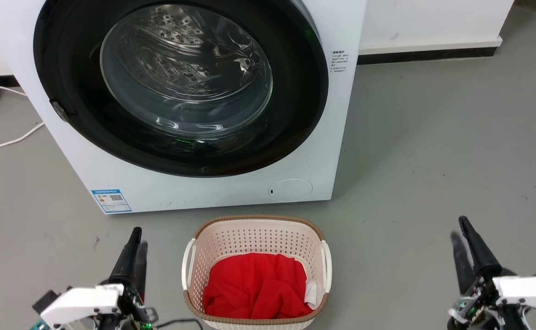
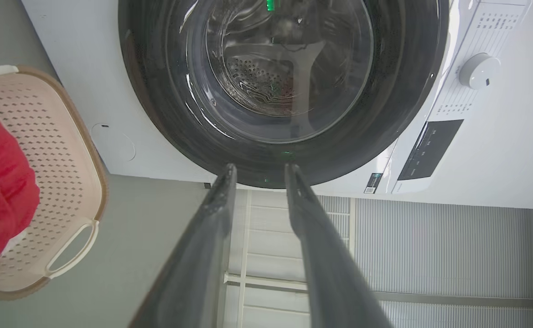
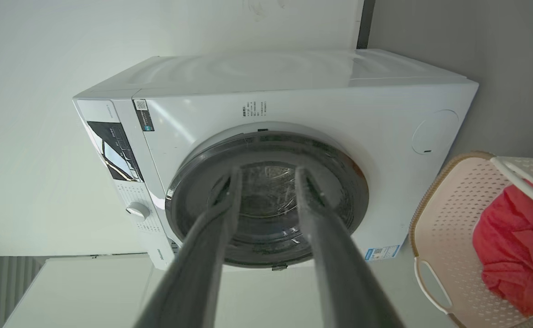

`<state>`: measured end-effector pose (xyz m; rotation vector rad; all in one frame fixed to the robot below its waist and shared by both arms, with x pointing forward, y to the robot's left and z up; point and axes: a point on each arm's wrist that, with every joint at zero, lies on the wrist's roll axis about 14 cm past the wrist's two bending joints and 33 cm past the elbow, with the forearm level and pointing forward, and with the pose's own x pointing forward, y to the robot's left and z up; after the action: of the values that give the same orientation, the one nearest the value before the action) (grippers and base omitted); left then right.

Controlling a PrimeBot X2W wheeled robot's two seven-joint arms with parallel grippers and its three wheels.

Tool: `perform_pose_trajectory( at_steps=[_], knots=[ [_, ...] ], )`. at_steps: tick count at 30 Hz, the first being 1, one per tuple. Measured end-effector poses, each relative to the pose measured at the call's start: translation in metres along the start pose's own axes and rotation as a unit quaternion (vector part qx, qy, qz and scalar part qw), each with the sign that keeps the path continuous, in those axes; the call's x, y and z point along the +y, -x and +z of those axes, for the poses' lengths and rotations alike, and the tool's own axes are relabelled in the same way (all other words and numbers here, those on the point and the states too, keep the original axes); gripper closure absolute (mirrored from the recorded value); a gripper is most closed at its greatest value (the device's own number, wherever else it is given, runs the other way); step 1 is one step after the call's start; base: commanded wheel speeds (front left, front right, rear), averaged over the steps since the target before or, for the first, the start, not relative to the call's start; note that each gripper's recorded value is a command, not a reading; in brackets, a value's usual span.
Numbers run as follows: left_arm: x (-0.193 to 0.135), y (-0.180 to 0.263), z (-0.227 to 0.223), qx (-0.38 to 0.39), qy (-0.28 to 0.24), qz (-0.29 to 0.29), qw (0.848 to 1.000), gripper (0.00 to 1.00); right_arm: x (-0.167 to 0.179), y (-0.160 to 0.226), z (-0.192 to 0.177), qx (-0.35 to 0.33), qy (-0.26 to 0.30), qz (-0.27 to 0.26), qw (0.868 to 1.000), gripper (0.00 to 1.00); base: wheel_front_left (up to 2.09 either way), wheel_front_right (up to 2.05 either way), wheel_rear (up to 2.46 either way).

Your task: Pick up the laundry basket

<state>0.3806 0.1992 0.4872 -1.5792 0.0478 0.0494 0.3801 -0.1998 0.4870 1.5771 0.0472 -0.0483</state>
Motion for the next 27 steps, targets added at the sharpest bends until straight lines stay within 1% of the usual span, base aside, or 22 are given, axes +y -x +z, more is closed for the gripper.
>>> perform_pose_trajectory(
  at_steps=[2,5,6,10,14,15,21,27],
  knots=[
    [0.007,0.003,0.000,-0.002,0.001,0.010,1.000,0.00,-0.008,0.004,0.001,-0.003,0.000,-0.012,1.000,0.00,0.00,0.00,0.00],
    [0.005,0.003,0.001,-0.008,-0.005,0.008,1.000,0.00,-0.009,0.004,0.002,-0.008,0.008,-0.013,1.000,0.00,0.00,0.00,0.00],
    [0.003,0.003,0.003,-0.014,-0.021,0.005,1.000,0.00,-0.007,0.003,0.003,-0.014,0.026,-0.012,0.999,0.00,0.00,0.00,0.00],
    [-0.001,0.002,0.007,-0.023,-0.056,0.001,0.998,0.00,-0.001,0.002,0.004,-0.017,0.069,-0.004,0.997,0.00,0.00,0.00,0.00],
    [-0.007,0.001,0.011,-0.032,-0.097,-0.005,0.995,0.00,0.007,0.000,0.004,-0.019,0.121,0.006,0.993,0.00,0.00,0.00,0.00],
    [-0.012,0.001,0.011,-0.034,-0.133,-0.010,0.991,0.00,0.013,-0.001,0.002,-0.020,0.156,0.014,0.987,0.00,0.00,0.00,0.00],
    [-0.019,0.000,0.010,-0.039,-0.197,-0.012,0.979,0.00,0.025,-0.002,-0.002,-0.021,0.230,0.031,0.973,0.00,0.00,0.00,0.00],
    [-0.022,0.000,0.008,-0.043,-0.255,-0.012,0.966,0.00,0.034,-0.003,-0.007,-0.021,0.301,0.046,0.952,0.00,0.00,0.00,0.00]
  ],
)
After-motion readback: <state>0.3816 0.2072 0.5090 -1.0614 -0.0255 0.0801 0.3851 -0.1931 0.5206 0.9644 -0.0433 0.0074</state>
